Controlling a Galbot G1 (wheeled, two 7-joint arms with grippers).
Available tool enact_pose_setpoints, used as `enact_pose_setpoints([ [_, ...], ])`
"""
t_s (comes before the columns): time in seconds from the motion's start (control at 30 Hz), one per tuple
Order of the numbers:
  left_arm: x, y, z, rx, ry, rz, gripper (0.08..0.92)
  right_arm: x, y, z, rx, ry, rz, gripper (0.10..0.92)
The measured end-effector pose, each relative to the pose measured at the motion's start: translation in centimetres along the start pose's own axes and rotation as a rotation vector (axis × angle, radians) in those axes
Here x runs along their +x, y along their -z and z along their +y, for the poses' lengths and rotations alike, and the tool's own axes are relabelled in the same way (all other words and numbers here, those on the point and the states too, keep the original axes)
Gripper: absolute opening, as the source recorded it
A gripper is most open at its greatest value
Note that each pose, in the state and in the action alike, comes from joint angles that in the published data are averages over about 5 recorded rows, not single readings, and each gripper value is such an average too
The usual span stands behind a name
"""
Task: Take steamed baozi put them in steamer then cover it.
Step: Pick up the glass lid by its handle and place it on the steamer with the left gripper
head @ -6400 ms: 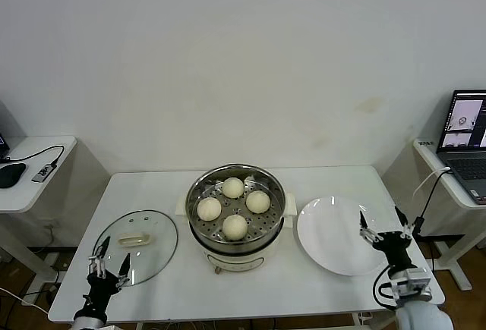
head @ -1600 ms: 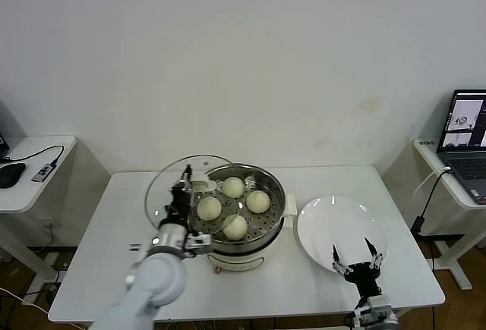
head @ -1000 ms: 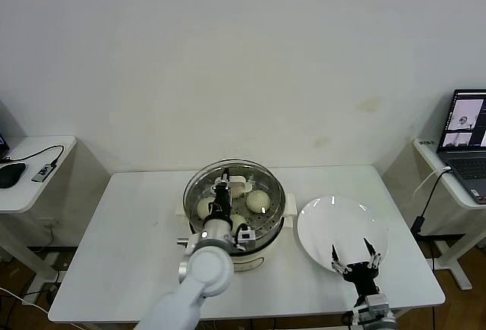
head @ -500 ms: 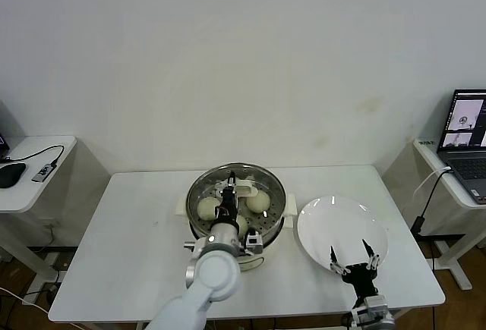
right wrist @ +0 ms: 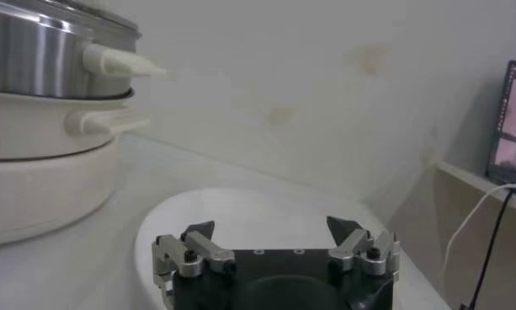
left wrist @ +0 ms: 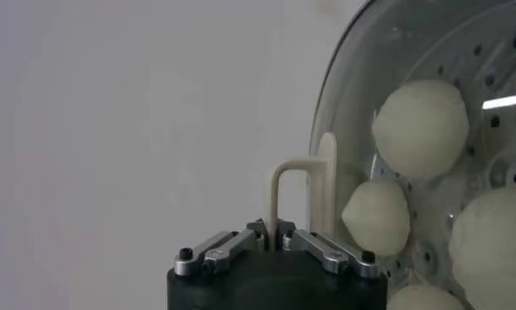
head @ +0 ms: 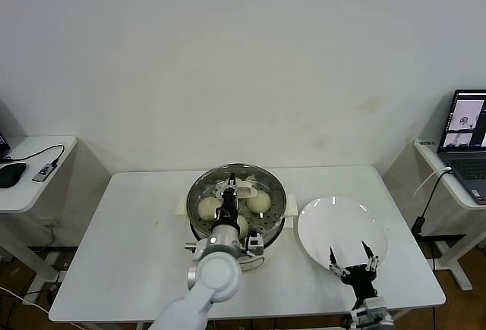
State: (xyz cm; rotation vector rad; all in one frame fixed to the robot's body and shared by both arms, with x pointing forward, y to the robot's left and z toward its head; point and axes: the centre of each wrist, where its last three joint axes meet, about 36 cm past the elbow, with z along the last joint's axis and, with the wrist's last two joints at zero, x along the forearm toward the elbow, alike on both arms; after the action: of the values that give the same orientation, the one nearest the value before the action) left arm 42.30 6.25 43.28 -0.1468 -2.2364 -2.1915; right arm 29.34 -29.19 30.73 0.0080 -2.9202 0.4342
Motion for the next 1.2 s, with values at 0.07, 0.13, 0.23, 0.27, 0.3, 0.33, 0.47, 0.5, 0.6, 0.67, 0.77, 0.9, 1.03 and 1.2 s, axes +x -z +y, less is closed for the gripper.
enact_pose_setpoints([
  [0.07,-0.1,0.1,0.0,0.001,-0.001,0.0,0.148,0.0,0.0,0.0,0.0,0.001,0.001,0.823],
  [0.13,-0.1,0.1,0.0,0.004,-0.003,0.0,0.148,0.0,-0.1,0.1,0.0,0.002,0.001,0.823],
  [0.23,-0.1,0.1,0.0,0.01,-0.004,0.0,0.154,0.0,-0.1,0.1,0.0,0.004,0.002,0.823],
  [0.27,-0.1,0.2,-0.1,0.011,-0.004,-0.001,0.16,0.0,-0.1,0.1,0.0,0.004,0.002,0.823],
  [0.3,0.0,0.2,-0.1,0.012,-0.003,-0.002,0.175,0.0,-0.1,0.2,0.0,0.005,0.002,0.823],
  [0.33,0.0,0.2,-0.1,0.014,-0.002,-0.003,0.198,0.0,-0.1,0.2,0.0,0.006,0.002,0.823],
  [0.47,0.2,0.1,0.0,0.018,0.006,-0.006,0.308,0.0,0.0,0.5,0.0,0.012,0.003,0.823],
  [0.5,0.3,0.1,0.0,0.018,0.009,-0.006,0.334,0.0,0.0,0.6,0.0,0.013,0.003,0.823],
  [0.6,0.6,-0.3,0.1,0.014,0.02,-0.006,0.421,0.1,0.0,0.6,0.002,0.015,0.004,0.823],
  [0.67,0.8,-0.5,0.1,0.012,0.03,-0.008,0.481,0.1,0.0,0.5,0.005,0.015,0.004,0.823],
  [0.77,1.6,-1.1,0.2,0.014,0.041,-0.011,0.568,0.2,-0.1,0.3,0.01,0.013,0.006,0.823],
  [0.9,3.1,-1.9,0.4,0.033,0.054,-0.019,0.681,0.3,-0.2,0.1,0.013,0.01,0.008,0.823],
  [1.03,5.2,-3.1,1.1,0.071,0.063,-0.03,0.787,0.4,-0.2,0.1,0.017,0.008,0.01,0.823],
  [1.2,8.4,-4.9,2.1,0.156,0.061,-0.048,0.821,0.6,-0.3,0.1,0.018,0.008,0.005,0.823],
])
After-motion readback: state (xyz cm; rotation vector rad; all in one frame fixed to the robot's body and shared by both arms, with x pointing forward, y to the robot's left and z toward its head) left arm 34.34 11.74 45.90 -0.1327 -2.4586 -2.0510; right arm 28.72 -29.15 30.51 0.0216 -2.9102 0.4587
